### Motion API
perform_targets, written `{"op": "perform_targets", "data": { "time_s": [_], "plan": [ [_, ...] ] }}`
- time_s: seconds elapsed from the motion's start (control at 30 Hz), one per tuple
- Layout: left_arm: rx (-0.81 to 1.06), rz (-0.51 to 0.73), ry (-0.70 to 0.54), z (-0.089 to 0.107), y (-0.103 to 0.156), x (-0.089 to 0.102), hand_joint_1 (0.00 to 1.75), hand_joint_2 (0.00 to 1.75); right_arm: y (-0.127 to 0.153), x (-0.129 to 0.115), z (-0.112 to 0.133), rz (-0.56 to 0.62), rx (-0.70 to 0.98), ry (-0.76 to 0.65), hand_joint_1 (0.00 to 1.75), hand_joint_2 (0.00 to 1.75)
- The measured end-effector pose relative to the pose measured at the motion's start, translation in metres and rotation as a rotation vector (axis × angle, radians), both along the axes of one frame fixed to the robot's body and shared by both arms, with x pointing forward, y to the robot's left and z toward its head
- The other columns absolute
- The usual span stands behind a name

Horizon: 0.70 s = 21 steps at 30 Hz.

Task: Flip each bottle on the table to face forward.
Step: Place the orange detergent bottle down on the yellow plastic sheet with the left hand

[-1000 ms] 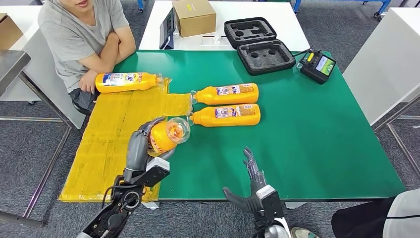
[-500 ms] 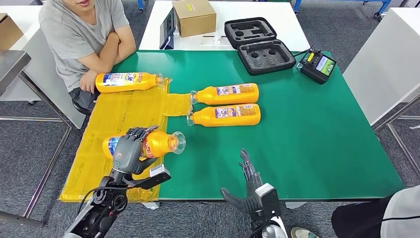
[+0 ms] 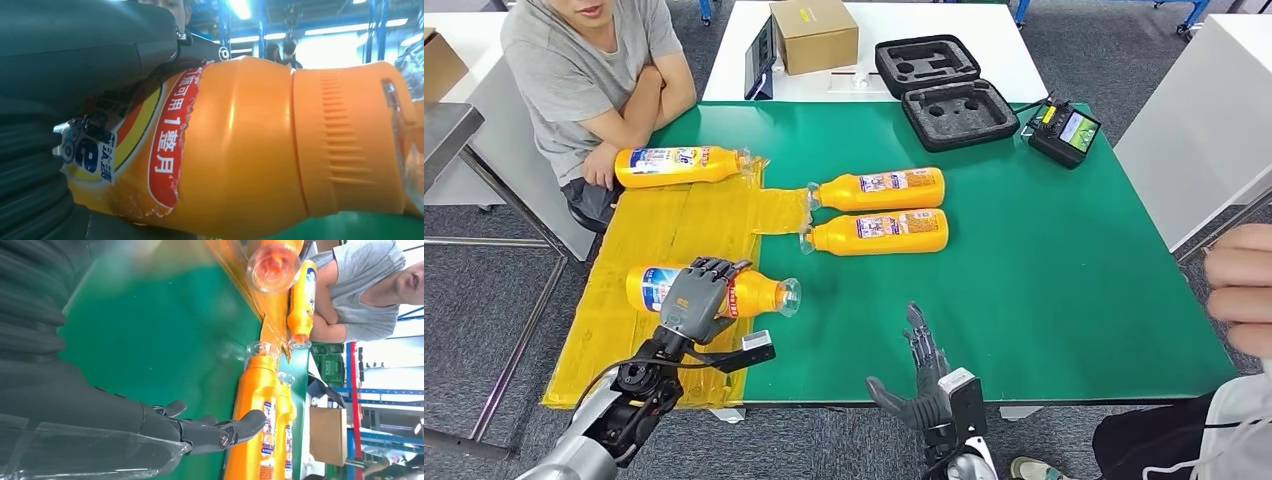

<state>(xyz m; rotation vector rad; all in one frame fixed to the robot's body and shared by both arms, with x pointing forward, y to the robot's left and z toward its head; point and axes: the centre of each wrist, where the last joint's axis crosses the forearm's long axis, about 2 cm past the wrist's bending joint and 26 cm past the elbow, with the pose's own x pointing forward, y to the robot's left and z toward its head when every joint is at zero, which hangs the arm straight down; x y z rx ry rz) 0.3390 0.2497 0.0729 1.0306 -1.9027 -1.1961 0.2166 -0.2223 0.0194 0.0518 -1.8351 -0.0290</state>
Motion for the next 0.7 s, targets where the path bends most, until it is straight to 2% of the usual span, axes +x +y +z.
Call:
{"op": "perform_targets", "data": {
  "time_s": [0.47, 0.7],
  "plan": [
    [0.144, 0.02, 0.148, -0.012, 0.011, 0.017, 1.75, 1.75, 0.015, 0.001, -0.004, 0.031, 0.039, 0.029, 0.0, 1.75],
    [0.215, 0.1, 0.22, -0.01, 0.012, 0.027, 1.74, 1.75, 0.021, 0.002, -0.006, 0.035, 0.053, 0.043, 0.0, 1.75]
  ]
}}
